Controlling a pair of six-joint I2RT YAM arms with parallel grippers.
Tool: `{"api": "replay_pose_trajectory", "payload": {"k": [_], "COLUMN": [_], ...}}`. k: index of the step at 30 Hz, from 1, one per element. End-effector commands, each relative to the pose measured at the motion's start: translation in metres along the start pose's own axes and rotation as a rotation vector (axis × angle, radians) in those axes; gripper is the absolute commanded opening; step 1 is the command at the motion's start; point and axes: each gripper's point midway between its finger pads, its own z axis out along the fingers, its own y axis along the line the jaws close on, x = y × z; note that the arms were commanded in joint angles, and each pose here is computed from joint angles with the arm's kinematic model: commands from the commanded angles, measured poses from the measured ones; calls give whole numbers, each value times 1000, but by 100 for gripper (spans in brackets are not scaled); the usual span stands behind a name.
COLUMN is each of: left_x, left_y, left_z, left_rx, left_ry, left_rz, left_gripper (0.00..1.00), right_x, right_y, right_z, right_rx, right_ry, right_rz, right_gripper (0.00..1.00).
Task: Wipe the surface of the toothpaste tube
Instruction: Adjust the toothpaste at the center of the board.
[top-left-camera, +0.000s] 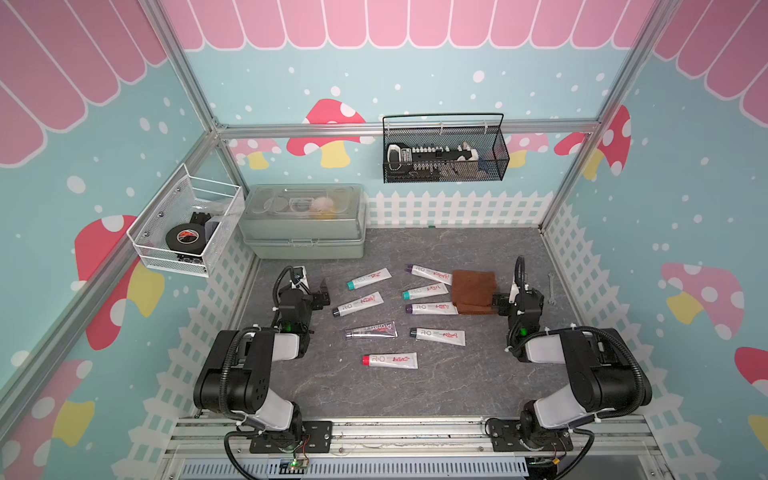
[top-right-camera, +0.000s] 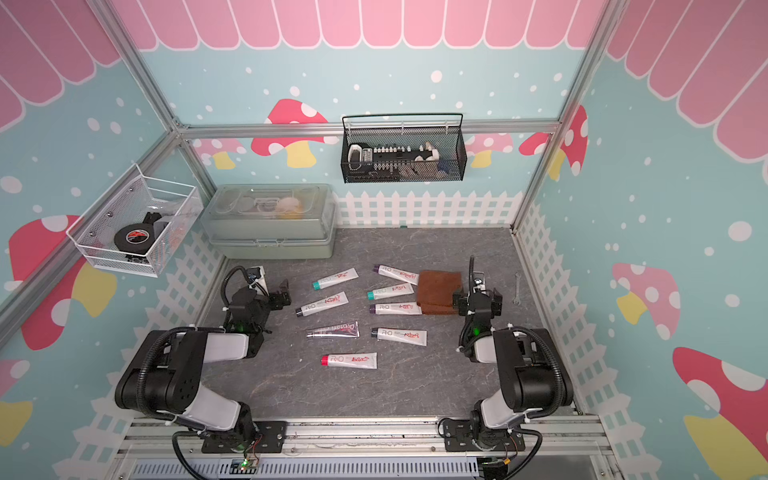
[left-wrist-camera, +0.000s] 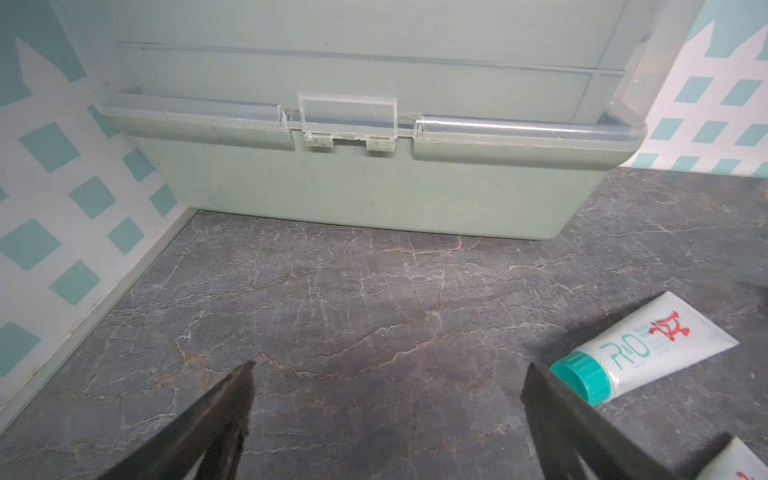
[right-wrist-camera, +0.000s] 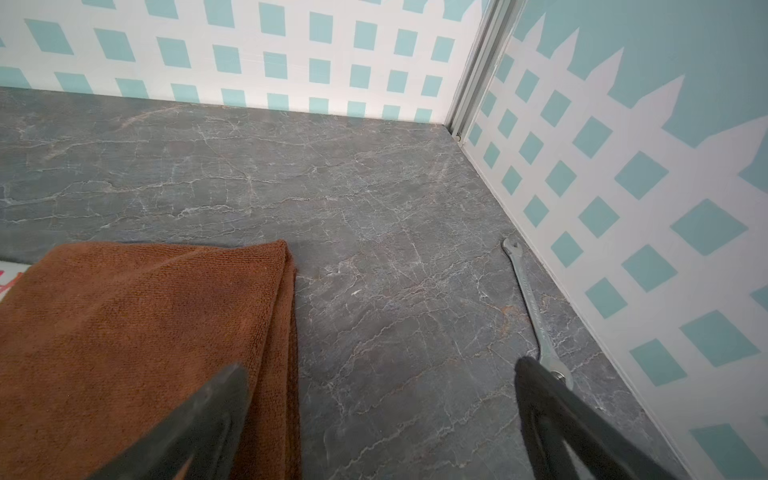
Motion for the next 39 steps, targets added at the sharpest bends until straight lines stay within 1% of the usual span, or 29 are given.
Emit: {"api": "replay_pose_trajectory", "payload": {"k": [1, 30, 33, 35, 36, 37, 39], "left_x": [-4, -3, -7, -16, -20, -26, -40], "left_y": [0, 0, 0, 1, 0, 3, 17], "left_z": [-2, -3, -9, -19, -23, -26, -31], "left_rx": [9, 7, 1, -30, -42, -75, -188], "left_ry": [-8, -6, -41, -57, -38, 8, 97], "left_rz": [-11, -9, -7, 4, 10, -8, -85], "left_gripper": [99, 99, 99, 99, 99, 99, 99], "right_x": [-3, -4, -5, -10, -14, -18, -30], "right_y": [-1, -1, -2, -9, -11, -13, -16], "right_z": [-3, -3, -4, -8, -11, -14, -16], "right_rx": [-3, -3, 2, 34, 38, 42, 56], "right_ry": [-17, -18, -25, -29, -33, -25, 26], "right_rz": [-13, -11, -9, 7, 10, 8, 13], "right_gripper": [99, 99, 100, 100, 100, 100, 99]}}
